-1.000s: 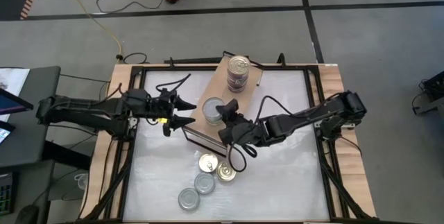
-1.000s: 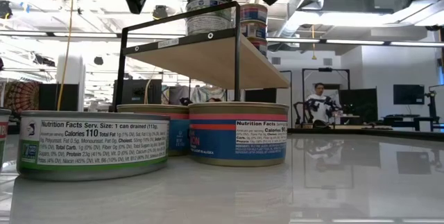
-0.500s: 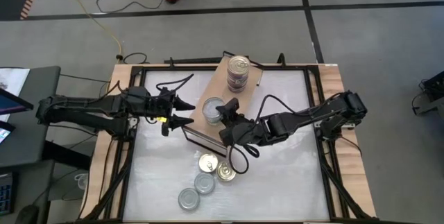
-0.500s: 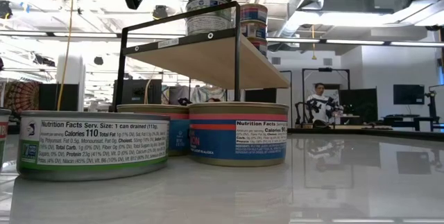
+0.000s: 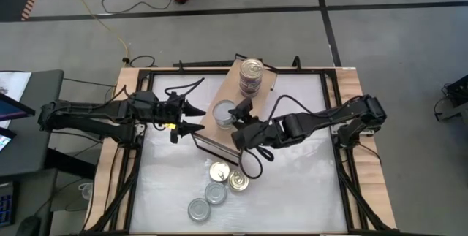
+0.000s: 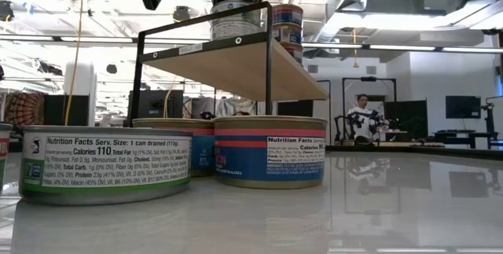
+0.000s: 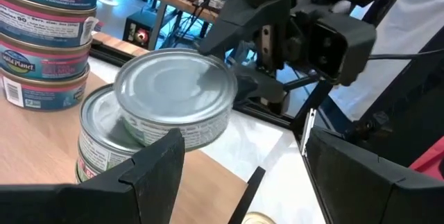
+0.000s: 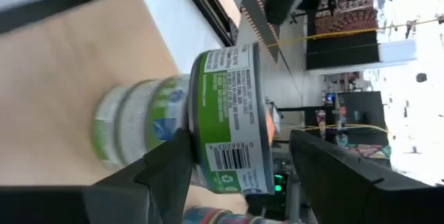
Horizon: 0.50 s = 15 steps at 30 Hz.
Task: Stack canned seafood by type on shelf
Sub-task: Stack the green tuna can on top of the stacked green tuna cans on the shelf
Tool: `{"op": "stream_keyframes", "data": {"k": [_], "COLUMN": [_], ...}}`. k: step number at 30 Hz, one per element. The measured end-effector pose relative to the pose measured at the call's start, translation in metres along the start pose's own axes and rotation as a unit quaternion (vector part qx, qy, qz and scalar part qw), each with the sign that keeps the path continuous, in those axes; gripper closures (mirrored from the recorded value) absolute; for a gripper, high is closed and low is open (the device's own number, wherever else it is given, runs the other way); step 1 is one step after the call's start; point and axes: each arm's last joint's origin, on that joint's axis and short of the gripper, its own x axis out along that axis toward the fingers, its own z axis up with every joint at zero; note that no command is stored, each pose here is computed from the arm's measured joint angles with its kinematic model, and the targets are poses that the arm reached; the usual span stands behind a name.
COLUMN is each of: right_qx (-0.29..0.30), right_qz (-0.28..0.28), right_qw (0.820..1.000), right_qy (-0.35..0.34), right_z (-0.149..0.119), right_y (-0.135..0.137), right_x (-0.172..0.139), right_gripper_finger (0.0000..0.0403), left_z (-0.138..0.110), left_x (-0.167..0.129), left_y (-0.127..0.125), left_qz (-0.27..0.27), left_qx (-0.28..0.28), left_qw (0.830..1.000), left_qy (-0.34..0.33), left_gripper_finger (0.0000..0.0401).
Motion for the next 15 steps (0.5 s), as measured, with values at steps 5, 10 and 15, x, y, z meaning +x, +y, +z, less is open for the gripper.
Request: {"op": "stream_keyframes", "data": {"k": [5,10,15], "right_qx": [-0.002,-0.03,-0.046], "right_qz": [0.01,0.012,-0.001], "right_qw": [1.0,0.999,0.997], "right_qy": [0.023,0.038,0.061], "right_z": [-0.009,-0.014,-0.019], "right_y": [-0.005,-0.006,-0.01], "right_x": [0.002,0.007,0.011], "right_gripper_finger": [0.0126,0.0126,0.0126], "left_z": [0.0,-0.002,-0.005], "left_x": [0.0,0.004,0.008], "left_y": [0.0,0.001,0.002], "left_qz": [0.0,0.002,0.003], "left_qx": [0.002,0.007,0.007], "left_qw": [1.0,1.0,1.0], "left_qy": [-0.001,0.006,0.016], "left_gripper_finger": [0.0114,0.0114,0.0114]}}
